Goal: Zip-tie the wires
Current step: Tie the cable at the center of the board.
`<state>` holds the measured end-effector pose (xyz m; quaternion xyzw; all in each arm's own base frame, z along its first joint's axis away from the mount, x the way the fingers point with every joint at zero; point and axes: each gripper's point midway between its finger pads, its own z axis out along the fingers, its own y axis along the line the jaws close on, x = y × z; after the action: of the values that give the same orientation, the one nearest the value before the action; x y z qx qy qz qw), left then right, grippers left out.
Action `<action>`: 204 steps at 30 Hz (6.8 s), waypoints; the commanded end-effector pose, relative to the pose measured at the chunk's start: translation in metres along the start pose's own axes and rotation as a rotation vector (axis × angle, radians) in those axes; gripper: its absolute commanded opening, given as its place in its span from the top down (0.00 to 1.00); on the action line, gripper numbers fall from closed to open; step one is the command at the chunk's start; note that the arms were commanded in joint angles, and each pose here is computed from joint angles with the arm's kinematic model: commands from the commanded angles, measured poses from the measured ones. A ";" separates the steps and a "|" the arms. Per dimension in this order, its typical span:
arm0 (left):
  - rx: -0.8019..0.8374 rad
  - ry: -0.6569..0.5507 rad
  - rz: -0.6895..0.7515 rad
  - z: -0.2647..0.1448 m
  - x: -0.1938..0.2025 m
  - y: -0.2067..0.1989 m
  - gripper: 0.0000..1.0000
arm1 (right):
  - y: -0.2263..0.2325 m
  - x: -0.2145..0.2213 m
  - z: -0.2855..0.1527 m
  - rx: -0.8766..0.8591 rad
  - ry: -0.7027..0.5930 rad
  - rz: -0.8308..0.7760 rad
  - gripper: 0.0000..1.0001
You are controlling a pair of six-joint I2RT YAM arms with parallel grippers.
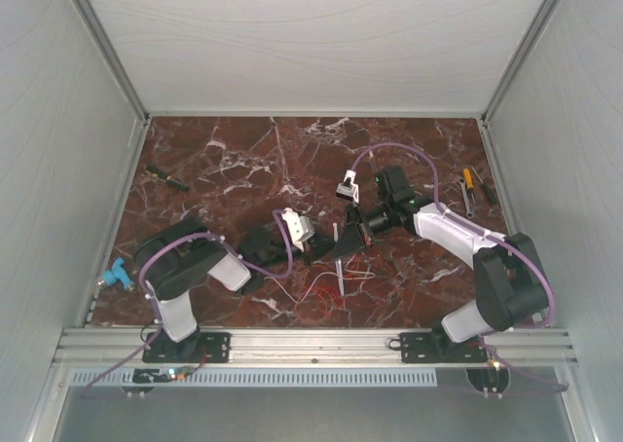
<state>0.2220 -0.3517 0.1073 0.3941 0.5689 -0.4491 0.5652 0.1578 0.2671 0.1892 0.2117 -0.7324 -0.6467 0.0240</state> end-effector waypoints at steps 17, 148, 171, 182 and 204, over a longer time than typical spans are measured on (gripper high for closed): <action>0.035 -0.120 0.098 0.006 -0.037 -0.005 1.00 | 0.009 0.012 0.001 -0.043 0.026 0.018 1.00; -0.339 0.019 0.785 -0.009 -0.046 0.020 1.00 | 0.031 0.005 -0.011 -0.091 -0.113 0.352 1.00; -0.329 -0.011 0.822 -0.006 -0.057 0.017 1.00 | 0.032 -0.011 -0.022 -0.086 -0.143 0.358 1.00; -0.296 -0.030 0.819 -0.001 -0.061 0.005 1.00 | 0.027 -0.032 -0.024 -0.035 -0.155 0.310 1.00; -0.242 -0.019 0.413 0.000 -0.032 0.027 1.00 | -0.017 0.019 -0.005 0.283 -0.144 0.076 1.00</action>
<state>0.2581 -0.3254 0.1181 0.4424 0.5402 -0.1847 0.6916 0.1251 0.2546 0.1664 0.0991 -0.8076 -0.5770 0.0711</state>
